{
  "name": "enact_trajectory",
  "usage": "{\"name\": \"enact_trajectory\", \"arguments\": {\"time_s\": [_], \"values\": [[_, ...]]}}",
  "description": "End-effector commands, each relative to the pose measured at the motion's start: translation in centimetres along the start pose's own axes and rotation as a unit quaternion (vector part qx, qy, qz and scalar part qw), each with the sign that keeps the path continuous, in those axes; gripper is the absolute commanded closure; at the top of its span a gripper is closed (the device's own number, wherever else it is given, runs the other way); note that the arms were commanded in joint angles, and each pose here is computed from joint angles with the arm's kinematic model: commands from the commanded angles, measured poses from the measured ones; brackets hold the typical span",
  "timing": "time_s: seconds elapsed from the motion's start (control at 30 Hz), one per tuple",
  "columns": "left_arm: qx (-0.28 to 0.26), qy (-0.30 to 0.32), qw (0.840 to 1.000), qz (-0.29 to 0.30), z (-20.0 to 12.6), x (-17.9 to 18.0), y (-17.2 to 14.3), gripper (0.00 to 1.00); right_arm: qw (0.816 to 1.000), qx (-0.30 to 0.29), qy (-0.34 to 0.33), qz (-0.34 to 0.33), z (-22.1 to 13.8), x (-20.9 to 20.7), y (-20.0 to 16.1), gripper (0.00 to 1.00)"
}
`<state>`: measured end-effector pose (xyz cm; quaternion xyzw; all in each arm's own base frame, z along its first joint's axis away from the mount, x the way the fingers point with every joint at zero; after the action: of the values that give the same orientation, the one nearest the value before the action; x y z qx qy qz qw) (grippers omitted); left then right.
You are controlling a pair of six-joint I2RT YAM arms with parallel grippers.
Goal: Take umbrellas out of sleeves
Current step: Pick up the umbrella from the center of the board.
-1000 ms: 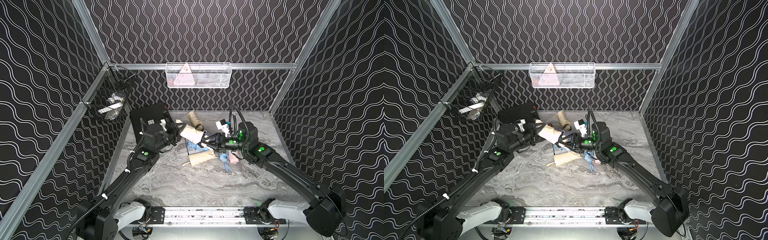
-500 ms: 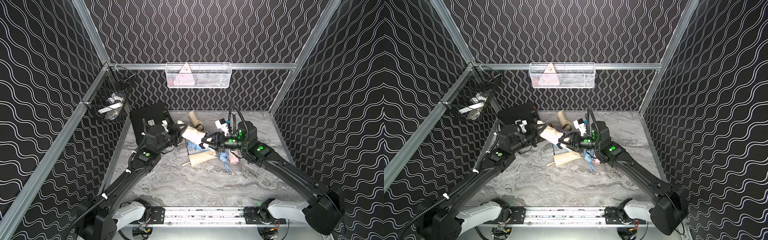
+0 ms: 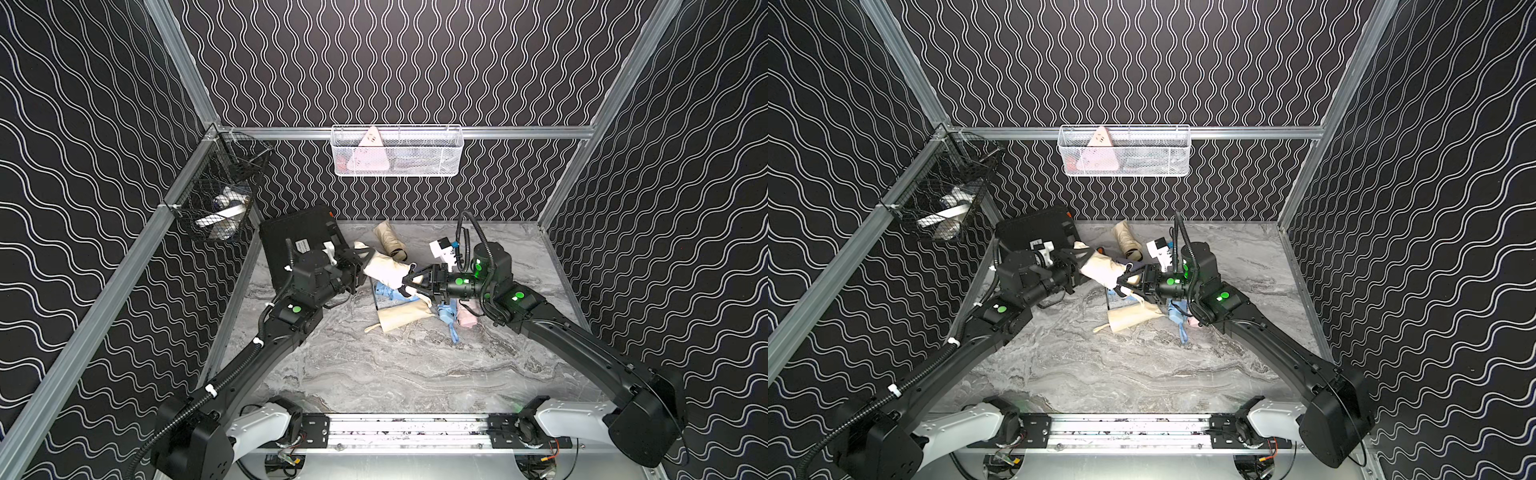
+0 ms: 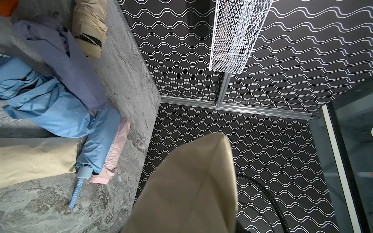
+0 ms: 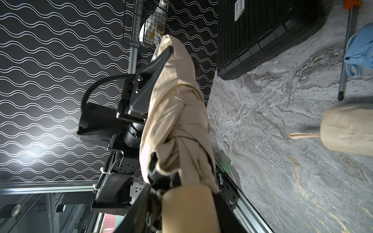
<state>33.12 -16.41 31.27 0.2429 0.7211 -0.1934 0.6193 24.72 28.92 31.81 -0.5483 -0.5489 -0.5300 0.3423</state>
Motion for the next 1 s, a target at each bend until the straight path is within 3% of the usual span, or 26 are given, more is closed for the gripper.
{"name": "enact_trajectory", "arguments": {"time_s": [0.0, 0.5, 0.97], "values": [[0.015, -0.035, 0.999, 0.007, 0.1, -1.5, -0.5, 0.8, 1.0, -0.007, 0.012, -0.012, 0.0, 0.7, 0.3, 0.6], [0.024, -0.024, 0.999, 0.009, 0.6, -0.3, -0.6, 0.54, 1.0, 0.002, 0.013, -0.014, 0.1, 0.6, 1.0, 0.71], [0.073, 0.007, 0.996, 0.045, 0.3, 1.8, -2.0, 0.17, 1.0, -0.007, 0.016, 0.005, -2.7, -0.5, 2.9, 0.82]]}}
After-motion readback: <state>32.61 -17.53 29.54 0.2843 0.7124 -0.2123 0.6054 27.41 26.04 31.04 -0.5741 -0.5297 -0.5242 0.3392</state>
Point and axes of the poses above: each gripper's point midway between its finger pads, its own z axis out along the fingers, its own x axis along the line the jaws close on, y = z × x, the point moved 3 cm from there along -z, back along the fingers, and after that the axes turned 4 degrees about z, right-handed, at the moved point
